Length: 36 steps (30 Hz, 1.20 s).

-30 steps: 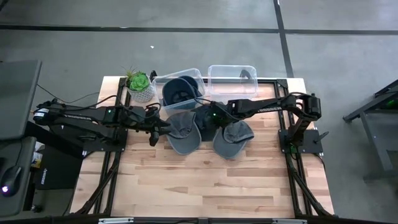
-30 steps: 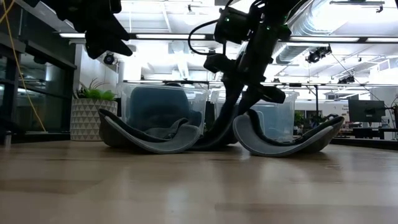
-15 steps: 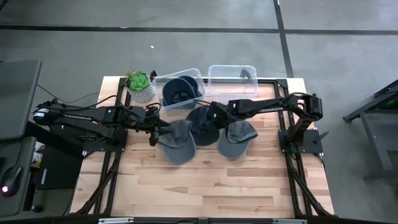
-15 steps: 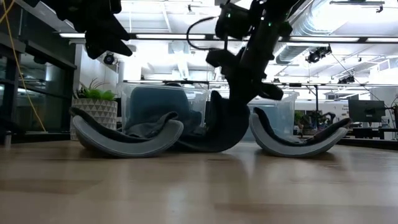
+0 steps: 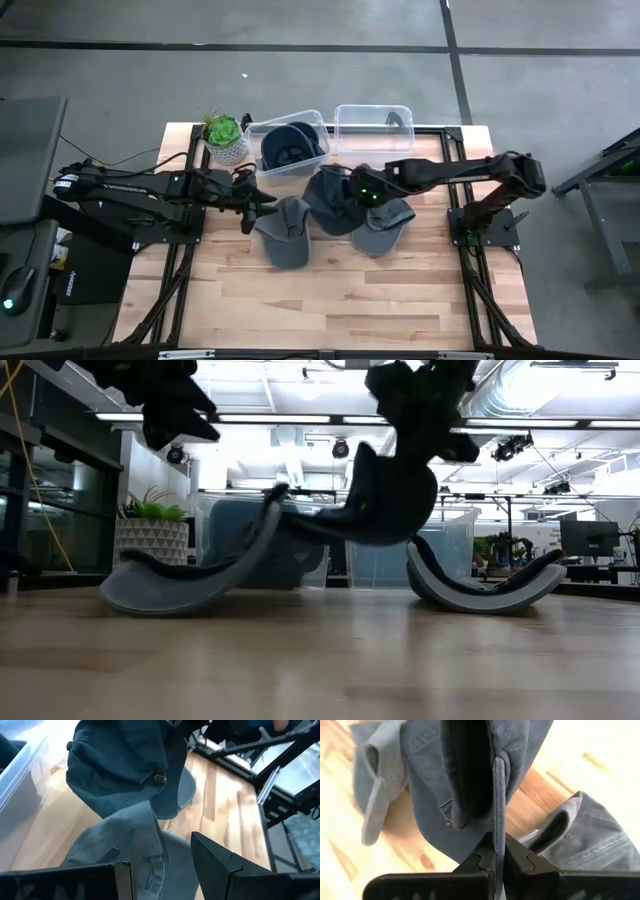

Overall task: Pick & Place hat
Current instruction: Put the dark blue cap into the left transparent bin

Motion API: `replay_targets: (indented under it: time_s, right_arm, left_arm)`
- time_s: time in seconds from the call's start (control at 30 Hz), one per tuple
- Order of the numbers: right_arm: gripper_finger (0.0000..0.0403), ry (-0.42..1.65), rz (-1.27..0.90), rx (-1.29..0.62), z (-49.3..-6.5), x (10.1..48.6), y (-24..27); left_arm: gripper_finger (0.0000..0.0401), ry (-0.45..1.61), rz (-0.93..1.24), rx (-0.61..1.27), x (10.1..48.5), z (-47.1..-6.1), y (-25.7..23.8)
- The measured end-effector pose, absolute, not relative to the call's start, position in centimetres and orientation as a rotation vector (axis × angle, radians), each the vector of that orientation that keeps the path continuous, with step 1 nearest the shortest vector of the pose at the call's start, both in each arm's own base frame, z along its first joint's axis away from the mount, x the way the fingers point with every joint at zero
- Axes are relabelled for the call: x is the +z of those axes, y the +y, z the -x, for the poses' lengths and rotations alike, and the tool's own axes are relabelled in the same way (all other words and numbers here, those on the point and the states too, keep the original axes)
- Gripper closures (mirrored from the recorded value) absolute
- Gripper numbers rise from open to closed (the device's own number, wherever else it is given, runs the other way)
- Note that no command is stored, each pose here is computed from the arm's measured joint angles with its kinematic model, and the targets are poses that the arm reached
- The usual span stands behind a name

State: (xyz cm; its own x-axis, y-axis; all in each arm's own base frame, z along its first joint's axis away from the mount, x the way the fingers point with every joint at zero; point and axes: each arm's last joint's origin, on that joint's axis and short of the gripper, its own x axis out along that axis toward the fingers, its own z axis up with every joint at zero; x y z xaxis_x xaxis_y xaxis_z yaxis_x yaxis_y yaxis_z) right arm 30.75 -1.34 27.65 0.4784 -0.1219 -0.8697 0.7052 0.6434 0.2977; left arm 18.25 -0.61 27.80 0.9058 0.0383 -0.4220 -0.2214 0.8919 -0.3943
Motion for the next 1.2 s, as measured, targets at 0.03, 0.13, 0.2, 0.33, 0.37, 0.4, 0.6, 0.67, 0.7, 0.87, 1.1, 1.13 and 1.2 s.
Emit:
replay_targets:
  time_s: [0.03,0.13,0.2,0.33,0.37,0.4,0.6,0.67,0.7,0.87,1.1,1.13,1.2]
  right_arm:
    - [0.0401,0.933,-0.702,-0.548,-30.5,28.1,-1.1]
    - [0.0401,0.898,-0.666,-0.526,-29.6,29.3,-0.5]
    - [0.0401,0.883,-0.648,-0.524,-29.0,30.0,-0.3]
    - [0.0401,0.870,-0.591,-0.525,-27.8,31.0,0.0]
    - [0.0401,0.868,-0.578,-0.524,-27.5,31.2,0.0]
    - [0.0401,0.868,-0.567,-0.526,-27.2,31.4,0.0]
    - [0.0401,0.825,-0.503,-0.502,-26.2,32.6,-0.1]
    - [0.0401,0.808,-0.487,-0.490,-25.8,33.0,-0.1]
    - [0.0402,0.797,-0.478,-0.487,-25.6,33.3,-0.2]
    - [0.0402,0.733,-0.419,-0.484,-24.7,34.5,-0.3]
    - [0.0402,0.661,-0.355,-0.454,-23.8,35.8,-0.4]
    - [0.0402,0.658,-0.343,-0.449,-23.7,35.9,-0.4]
    - [0.0402,0.653,-0.321,-0.439,-23.6,36.0,-0.4]
  left_arm:
    - [0.0273,0.409,0.457,0.137,27.9,-18.3,-0.6]
    - [0.0273,0.376,0.474,0.131,28.2,-18.4,-0.6]
    - [0.0273,0.358,0.483,0.129,28.3,-18.5,-0.6]
    - [0.0273,0.326,0.509,0.173,28.5,-18.6,-0.5]
    - [0.0273,0.310,0.515,0.187,28.6,-18.7,-0.5]
    - [0.0273,0.300,0.521,0.196,28.7,-18.7,-0.4]
    - [0.0273,0.269,0.579,0.264,28.7,-18.7,-0.2]
    - [0.0273,0.262,0.605,0.277,28.7,-18.7,-0.2]
    - [0.0273,0.259,0.612,0.282,28.7,-18.7,-0.2]
    - [0.0273,0.237,0.651,0.321,28.8,-18.7,-0.1]
    - [0.0273,0.173,0.657,0.345,29.1,-19.1,0.0]
    - [0.0273,0.159,0.660,0.341,29.3,-19.1,0.0]
    - [0.0273,0.160,0.659,0.344,29.2,-19.1,0.0]
